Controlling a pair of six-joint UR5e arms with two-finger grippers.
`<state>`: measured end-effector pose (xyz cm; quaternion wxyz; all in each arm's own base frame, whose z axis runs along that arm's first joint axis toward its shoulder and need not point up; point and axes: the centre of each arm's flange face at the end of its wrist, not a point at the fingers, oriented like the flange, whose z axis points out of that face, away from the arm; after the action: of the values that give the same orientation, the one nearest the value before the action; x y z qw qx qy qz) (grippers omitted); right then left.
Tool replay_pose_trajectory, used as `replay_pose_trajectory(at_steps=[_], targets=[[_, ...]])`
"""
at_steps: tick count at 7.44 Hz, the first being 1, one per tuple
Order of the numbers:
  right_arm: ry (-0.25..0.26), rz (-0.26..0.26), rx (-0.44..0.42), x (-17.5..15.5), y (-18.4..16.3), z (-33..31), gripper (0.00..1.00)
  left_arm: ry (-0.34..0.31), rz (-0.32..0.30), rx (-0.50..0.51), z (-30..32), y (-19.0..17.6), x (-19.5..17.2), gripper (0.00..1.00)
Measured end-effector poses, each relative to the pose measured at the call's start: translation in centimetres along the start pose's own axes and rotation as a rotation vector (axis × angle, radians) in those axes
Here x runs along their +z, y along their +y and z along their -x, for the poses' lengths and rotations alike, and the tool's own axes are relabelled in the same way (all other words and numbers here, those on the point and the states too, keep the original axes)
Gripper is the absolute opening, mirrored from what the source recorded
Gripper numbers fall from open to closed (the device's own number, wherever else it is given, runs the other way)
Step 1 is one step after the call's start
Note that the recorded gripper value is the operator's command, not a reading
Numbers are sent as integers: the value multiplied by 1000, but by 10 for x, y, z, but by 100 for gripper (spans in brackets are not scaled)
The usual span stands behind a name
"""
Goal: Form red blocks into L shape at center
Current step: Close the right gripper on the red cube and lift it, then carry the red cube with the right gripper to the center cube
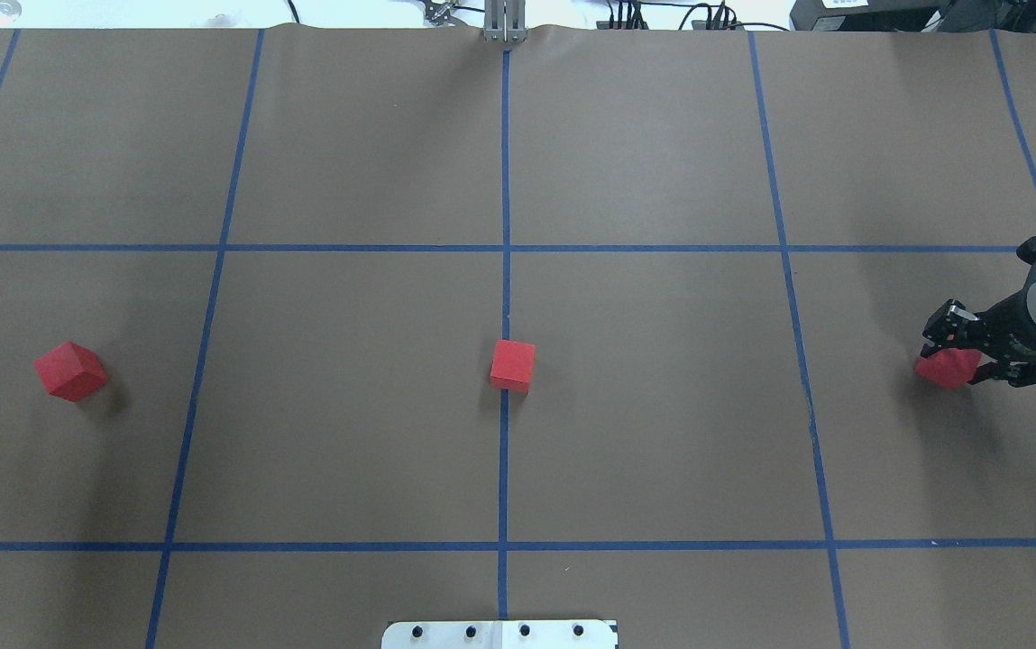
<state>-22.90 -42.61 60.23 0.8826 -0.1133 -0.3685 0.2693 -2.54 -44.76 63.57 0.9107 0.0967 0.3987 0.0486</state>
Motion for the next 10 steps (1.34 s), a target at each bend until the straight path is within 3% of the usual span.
replay_pose_trajectory(at_steps=[5, 8, 10], targets=[[-123, 10, -101, -62, 42, 100, 0, 14, -32, 39, -1, 11, 1, 100], [-124, 66, -216, -93, 141, 221, 0, 21, -41, 45, -2, 11, 0, 100], [-137, 44, -338, -94, 231, 294, 0, 20, -38, 44, -1, 12, 2, 100]])
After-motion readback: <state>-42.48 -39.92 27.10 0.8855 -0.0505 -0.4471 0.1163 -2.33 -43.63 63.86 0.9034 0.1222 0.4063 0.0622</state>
